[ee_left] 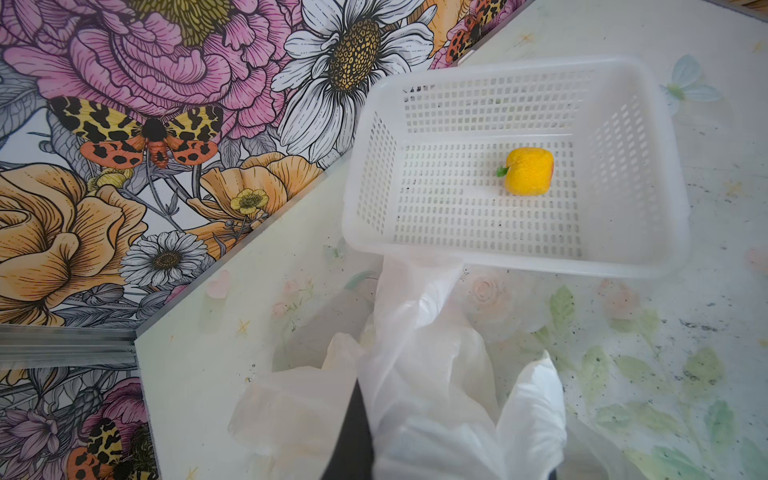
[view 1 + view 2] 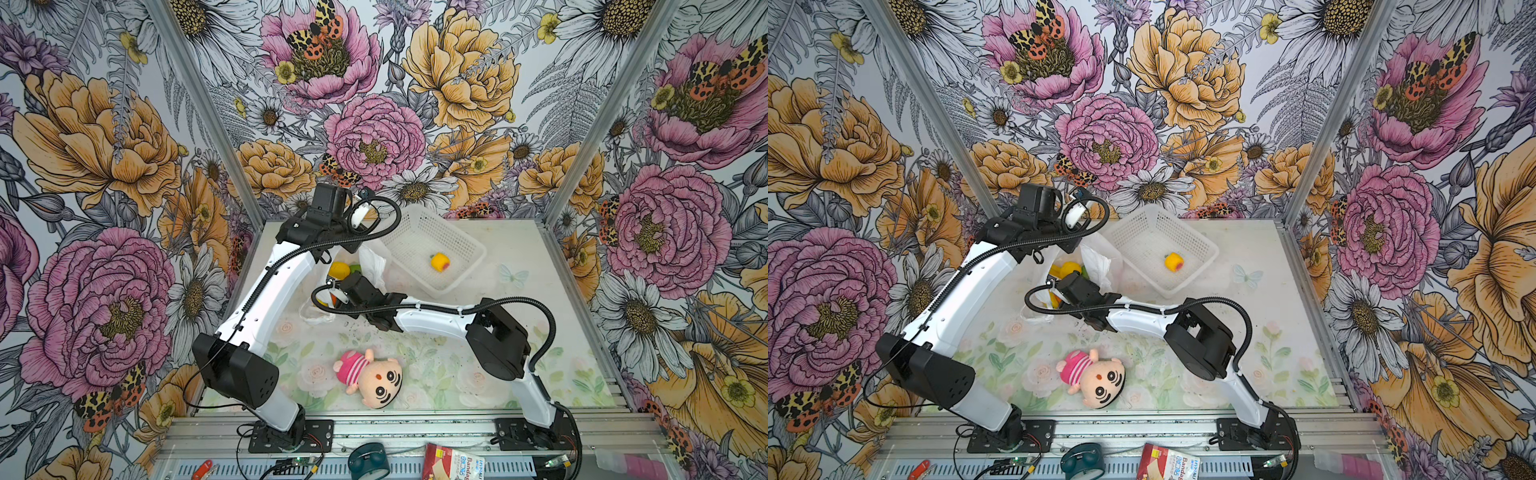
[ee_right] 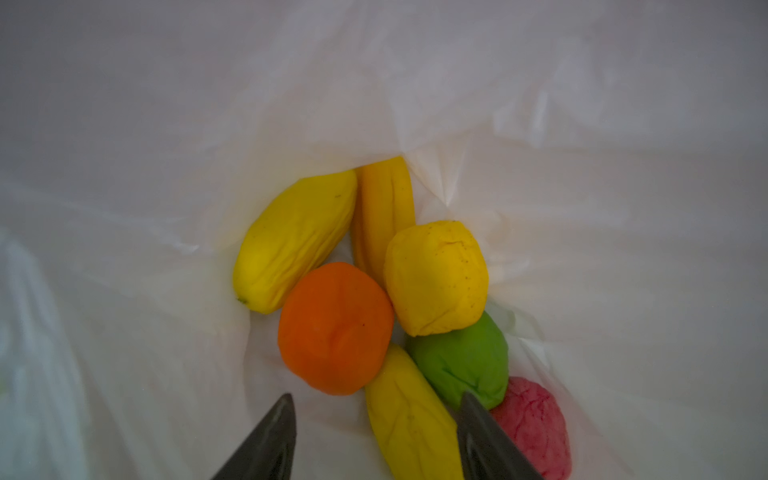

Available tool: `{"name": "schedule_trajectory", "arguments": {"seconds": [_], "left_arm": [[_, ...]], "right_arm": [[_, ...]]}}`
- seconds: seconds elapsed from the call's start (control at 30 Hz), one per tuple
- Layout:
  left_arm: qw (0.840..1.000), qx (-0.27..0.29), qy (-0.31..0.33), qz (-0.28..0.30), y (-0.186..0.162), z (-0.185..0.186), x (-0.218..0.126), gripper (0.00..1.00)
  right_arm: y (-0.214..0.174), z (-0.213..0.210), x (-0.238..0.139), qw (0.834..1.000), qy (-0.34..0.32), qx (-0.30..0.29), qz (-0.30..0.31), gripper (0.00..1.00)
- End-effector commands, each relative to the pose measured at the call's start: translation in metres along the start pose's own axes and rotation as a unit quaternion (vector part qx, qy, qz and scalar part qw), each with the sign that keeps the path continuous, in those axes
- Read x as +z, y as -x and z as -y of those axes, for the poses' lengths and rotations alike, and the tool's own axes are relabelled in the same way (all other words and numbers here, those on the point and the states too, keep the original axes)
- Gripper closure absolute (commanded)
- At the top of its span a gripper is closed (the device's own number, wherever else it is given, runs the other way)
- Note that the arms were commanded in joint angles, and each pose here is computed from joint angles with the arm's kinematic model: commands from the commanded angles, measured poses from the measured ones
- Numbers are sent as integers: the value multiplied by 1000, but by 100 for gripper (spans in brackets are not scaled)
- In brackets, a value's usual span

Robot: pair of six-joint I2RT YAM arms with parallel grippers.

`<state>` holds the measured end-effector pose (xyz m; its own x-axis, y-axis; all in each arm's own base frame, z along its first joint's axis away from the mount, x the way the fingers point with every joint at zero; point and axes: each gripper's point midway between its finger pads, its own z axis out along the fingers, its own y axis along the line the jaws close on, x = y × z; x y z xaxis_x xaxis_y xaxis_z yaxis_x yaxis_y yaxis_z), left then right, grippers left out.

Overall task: Untie the knot of the plastic bag and take out the fruit
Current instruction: 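Lower the right gripper into the bag and grasp the round yellow fruit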

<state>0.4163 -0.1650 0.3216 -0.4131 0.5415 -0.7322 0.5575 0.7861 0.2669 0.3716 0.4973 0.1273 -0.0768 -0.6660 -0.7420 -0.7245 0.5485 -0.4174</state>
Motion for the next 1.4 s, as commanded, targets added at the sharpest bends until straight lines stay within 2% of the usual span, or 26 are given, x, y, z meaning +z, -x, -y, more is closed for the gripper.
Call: {"name": "schedule_trajectory", "arguments": {"seconds": [0.0,0.17,0.43,0.6,0.67,0.8,0.9,1.0,1.13,1.3,1.37], "left_arm": [[999,6,-5,34,14,2,-16,100],[998,22,-17,48,19,10,-25,100],[994,44,-69,75,27,31,-33,100],[989,59,-97,94,31,42,-42,100],[988,63,-102,101,32,45,-44,100],[990,57,-90,97,31,40,-44,100],[993,51,-67,87,27,30,-39,100],[995,29,-53,80,25,17,-36,100],[997,18,-33,69,20,5,-31,100],[997,13,-41,69,21,7,-29,100],[997,16,-36,66,20,7,-28,100]], "right_arm": [[-5,31,18,994,-98,50,-21,26],[-13,52,41,985,-155,71,-34,16],[-24,57,69,981,-164,79,-61,4],[-28,59,71,982,-150,87,-74,4],[-33,60,72,982,-145,87,-81,8],[-42,65,71,981,-142,86,-97,24],[-48,67,68,981,-137,90,-105,40],[-48,73,58,980,-140,94,-106,46],[-28,78,32,983,-119,113,-85,59],[-2,74,-2,987,-80,131,-50,76],[8,69,-14,989,-63,132,-36,79]]}}
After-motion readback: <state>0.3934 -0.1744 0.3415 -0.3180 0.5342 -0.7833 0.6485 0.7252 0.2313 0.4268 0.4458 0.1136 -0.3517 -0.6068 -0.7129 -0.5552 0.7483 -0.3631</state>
